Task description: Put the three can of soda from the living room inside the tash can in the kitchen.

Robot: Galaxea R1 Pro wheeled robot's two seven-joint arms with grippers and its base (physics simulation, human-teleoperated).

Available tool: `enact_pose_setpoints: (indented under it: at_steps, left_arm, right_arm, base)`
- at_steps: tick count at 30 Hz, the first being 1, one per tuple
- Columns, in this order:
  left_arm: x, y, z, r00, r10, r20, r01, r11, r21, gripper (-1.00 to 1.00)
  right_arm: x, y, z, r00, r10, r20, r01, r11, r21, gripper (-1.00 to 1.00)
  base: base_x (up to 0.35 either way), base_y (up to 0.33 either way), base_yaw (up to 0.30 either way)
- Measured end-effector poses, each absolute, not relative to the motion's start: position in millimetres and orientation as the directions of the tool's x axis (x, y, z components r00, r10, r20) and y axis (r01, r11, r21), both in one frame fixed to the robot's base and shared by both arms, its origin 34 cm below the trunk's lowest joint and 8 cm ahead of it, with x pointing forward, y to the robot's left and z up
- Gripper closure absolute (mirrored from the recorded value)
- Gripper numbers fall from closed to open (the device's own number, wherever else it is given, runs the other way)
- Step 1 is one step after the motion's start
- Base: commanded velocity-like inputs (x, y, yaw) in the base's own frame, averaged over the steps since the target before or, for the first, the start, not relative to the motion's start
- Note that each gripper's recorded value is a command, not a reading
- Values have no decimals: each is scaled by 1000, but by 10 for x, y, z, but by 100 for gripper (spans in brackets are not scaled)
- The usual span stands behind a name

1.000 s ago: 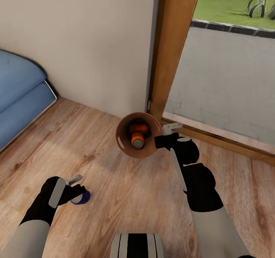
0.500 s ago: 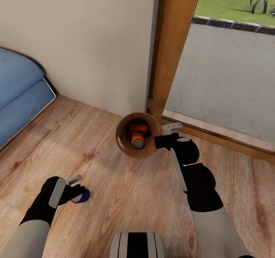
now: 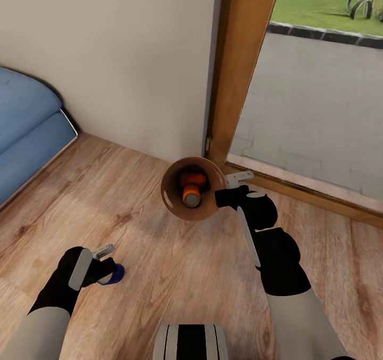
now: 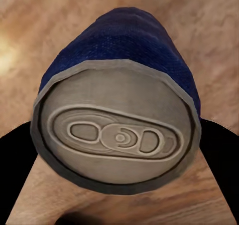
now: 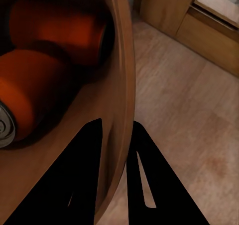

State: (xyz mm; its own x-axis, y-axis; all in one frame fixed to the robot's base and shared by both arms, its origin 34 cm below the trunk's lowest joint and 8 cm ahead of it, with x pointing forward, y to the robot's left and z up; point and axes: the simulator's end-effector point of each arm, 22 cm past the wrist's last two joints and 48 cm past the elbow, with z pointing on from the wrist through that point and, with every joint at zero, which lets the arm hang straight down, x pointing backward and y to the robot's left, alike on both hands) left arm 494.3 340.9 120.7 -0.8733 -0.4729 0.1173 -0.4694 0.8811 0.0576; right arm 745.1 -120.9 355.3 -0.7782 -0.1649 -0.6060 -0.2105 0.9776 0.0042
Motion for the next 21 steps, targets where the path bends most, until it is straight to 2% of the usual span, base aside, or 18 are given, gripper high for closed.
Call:
enact_pose_setpoints:
  at_steps: [21]
  left_arm:
    - [5027, 3355, 1338, -876, -471, 100, -470, 882, 39, 100]
  right_arm:
    - [7469, -1098, 3813, -750, -184, -636, -238, 971, -1, 100]
  base:
    - [0, 0, 0]
